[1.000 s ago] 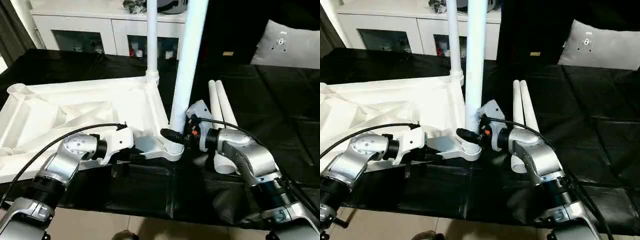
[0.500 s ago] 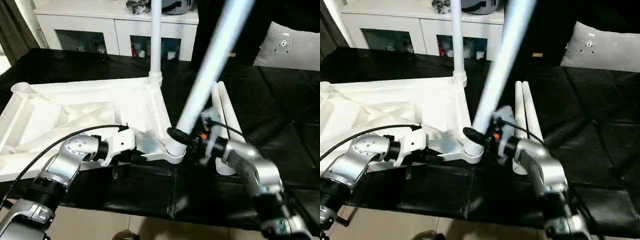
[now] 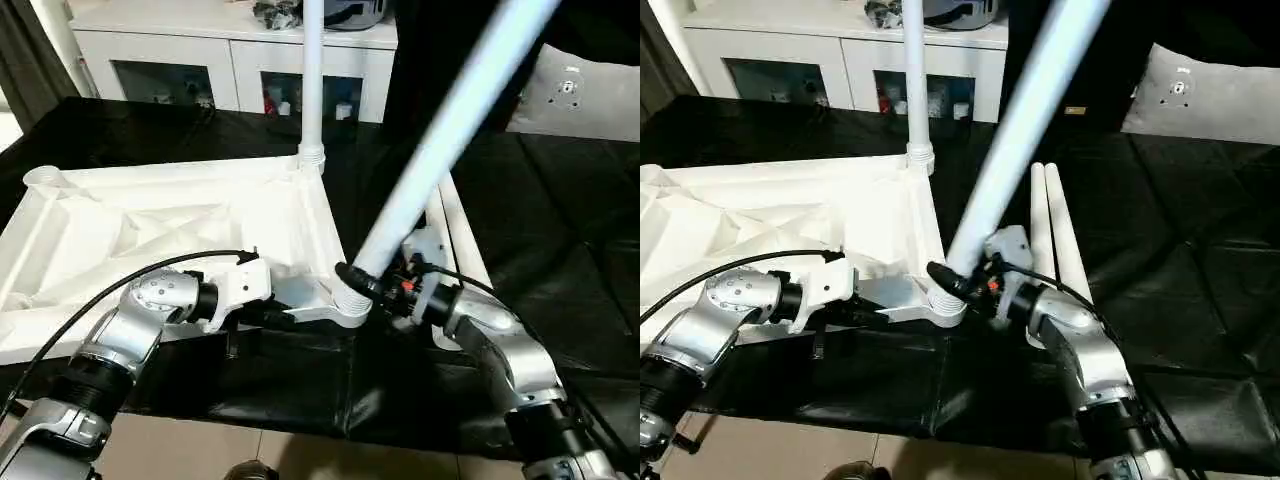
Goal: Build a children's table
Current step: Insert table leg to table base
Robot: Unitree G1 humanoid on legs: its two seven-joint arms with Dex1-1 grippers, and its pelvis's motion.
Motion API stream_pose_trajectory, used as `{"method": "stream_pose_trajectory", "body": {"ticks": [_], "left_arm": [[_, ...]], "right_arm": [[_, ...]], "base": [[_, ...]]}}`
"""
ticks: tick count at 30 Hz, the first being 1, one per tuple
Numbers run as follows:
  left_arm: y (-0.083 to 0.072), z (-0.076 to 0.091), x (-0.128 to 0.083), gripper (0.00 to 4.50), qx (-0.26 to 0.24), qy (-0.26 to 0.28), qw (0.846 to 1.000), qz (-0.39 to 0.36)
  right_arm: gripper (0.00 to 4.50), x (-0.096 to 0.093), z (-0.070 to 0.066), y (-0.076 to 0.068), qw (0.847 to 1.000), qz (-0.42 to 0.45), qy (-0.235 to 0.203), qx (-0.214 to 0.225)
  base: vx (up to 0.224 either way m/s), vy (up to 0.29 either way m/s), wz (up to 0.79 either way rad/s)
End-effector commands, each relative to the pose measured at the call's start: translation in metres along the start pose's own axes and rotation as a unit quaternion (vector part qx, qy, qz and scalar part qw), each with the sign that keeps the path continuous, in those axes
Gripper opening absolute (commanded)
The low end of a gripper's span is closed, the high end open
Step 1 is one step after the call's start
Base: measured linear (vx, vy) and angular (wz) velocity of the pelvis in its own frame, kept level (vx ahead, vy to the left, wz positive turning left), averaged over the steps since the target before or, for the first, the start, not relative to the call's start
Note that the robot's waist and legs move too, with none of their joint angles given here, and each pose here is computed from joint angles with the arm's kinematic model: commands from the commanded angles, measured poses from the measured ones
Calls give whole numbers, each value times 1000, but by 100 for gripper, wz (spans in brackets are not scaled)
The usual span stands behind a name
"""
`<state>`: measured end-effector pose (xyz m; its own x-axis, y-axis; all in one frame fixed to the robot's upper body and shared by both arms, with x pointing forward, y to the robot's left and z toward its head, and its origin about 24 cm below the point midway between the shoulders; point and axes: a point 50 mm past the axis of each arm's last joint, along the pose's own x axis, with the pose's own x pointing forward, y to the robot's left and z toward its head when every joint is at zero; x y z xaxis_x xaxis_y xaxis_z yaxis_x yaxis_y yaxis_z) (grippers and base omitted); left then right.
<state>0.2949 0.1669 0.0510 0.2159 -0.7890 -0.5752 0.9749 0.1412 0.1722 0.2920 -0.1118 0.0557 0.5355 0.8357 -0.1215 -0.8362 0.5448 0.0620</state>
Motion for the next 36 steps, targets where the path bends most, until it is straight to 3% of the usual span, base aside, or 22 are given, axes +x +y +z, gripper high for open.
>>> {"method": "stream_pose_trajectory", "body": {"ticks": [1,12,19,26,32,36], "left_arm": [[-3,4,0,0,16,-4,1000,-14],[3,9,-1,0,27,-3,999,-22],[19,17,2,0,36,-3,999,-23],[31,17,-1,0,31,4,999,-7],[22,7,-6,0,7,7,1000,4],[0,0,-12,0,-32,9,998,45]], "right_arm": [[189,-12,-47,-2,991,-12,131,24],[189,-11,-61,3,979,39,201,19],[189,-1,-56,6,978,62,193,46],[189,2,-57,5,976,58,204,46],[189,10,-54,0,979,11,199,40],[189,15,-53,-2,979,-44,193,39]], "base": [[0,0,0],[0,0,0],[0,0,0],[0,0,0],[0,0,0],[0,0,0]]}}
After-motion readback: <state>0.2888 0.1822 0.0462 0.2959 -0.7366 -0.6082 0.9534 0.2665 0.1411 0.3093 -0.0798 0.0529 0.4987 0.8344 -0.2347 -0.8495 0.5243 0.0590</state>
